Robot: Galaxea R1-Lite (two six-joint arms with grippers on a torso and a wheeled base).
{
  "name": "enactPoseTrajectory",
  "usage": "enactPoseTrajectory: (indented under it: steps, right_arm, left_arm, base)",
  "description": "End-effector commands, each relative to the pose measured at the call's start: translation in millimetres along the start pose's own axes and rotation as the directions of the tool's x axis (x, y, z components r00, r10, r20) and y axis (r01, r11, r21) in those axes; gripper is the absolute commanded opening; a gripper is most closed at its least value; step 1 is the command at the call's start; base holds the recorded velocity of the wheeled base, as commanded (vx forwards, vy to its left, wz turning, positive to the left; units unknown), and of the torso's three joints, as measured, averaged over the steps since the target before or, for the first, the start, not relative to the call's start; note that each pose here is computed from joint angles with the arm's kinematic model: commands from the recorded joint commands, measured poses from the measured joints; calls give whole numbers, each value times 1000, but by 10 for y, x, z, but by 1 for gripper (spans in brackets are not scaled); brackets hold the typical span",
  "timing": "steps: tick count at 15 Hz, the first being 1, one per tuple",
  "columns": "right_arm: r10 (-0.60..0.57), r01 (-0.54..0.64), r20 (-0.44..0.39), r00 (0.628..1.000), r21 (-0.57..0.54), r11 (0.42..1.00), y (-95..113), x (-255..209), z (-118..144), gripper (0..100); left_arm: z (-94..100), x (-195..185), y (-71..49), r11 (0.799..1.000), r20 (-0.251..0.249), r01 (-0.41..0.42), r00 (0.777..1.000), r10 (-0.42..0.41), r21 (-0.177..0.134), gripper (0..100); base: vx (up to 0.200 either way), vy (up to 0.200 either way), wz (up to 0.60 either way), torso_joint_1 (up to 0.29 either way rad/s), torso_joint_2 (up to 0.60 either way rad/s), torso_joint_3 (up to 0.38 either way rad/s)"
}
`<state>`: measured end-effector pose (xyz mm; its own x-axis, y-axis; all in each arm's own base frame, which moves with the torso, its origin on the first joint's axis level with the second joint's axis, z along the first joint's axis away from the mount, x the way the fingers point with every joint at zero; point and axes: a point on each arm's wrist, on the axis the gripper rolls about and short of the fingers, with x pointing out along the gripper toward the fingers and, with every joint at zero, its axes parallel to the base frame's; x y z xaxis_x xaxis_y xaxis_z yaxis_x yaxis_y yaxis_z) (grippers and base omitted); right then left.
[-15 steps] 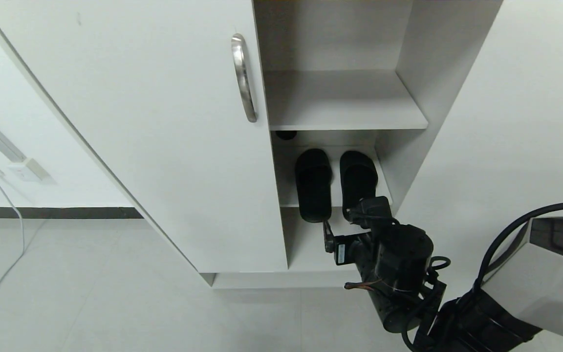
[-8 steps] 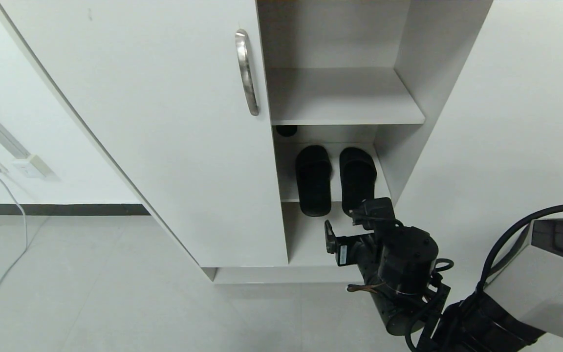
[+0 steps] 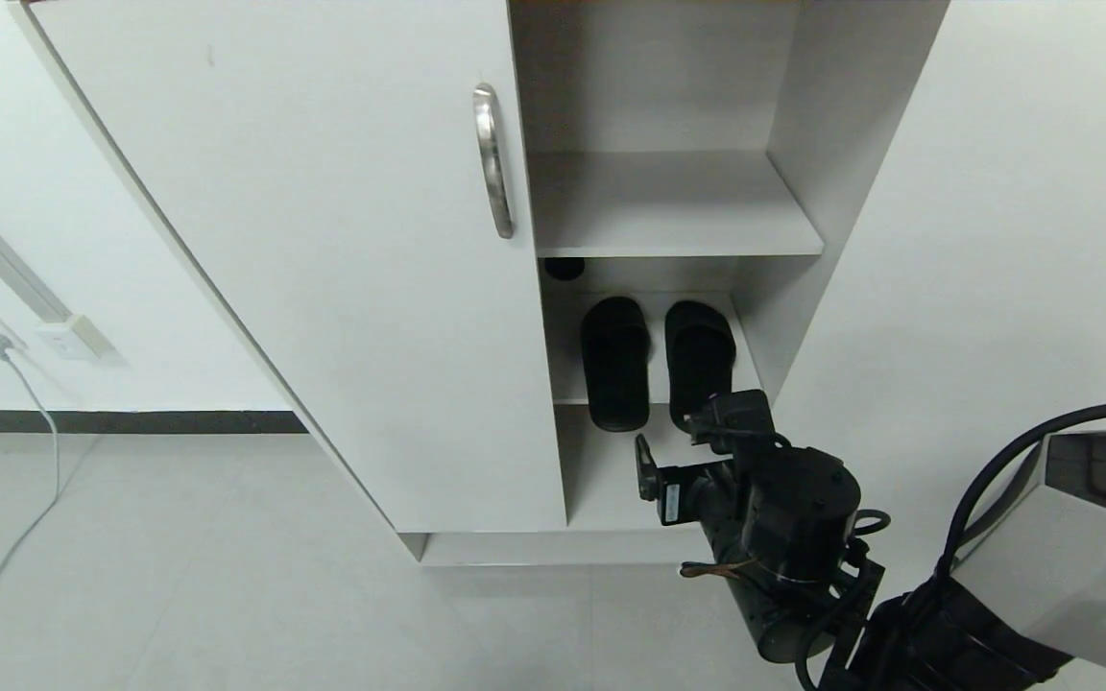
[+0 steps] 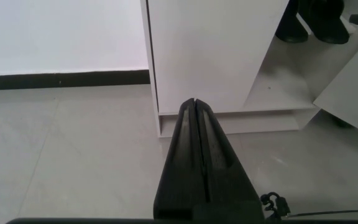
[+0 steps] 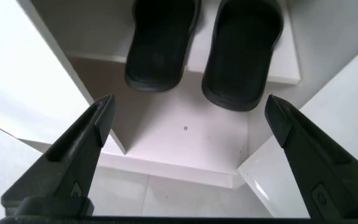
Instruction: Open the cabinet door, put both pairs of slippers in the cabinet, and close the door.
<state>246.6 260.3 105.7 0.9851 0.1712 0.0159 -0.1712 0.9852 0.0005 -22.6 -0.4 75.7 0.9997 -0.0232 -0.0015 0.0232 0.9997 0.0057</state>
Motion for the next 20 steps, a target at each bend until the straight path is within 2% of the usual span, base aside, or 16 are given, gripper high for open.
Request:
enactPoseTrajectory:
  steps: [1,10,20]
  right_arm:
    - [6,-6,1,1000,-1,1000,18,-10,3,100]
    - [38,-39,-34,999,-28,999,-40,-82,-84,100]
    - [59,-62,-47,997,-51,997,-93,-147,-140,100]
  left_arm:
    - [1,1,0,1000,-2,0,1000,0,0,0]
    - [0,0,0,1000,0,0,1000,0,2,0]
    - [0,0,0,1000,0,0,1000,0,0,0]
  base:
    - [0,0,0,7,2,188]
    - [0,0,0,4,2,183]
    - [0,0,0,0,0,5]
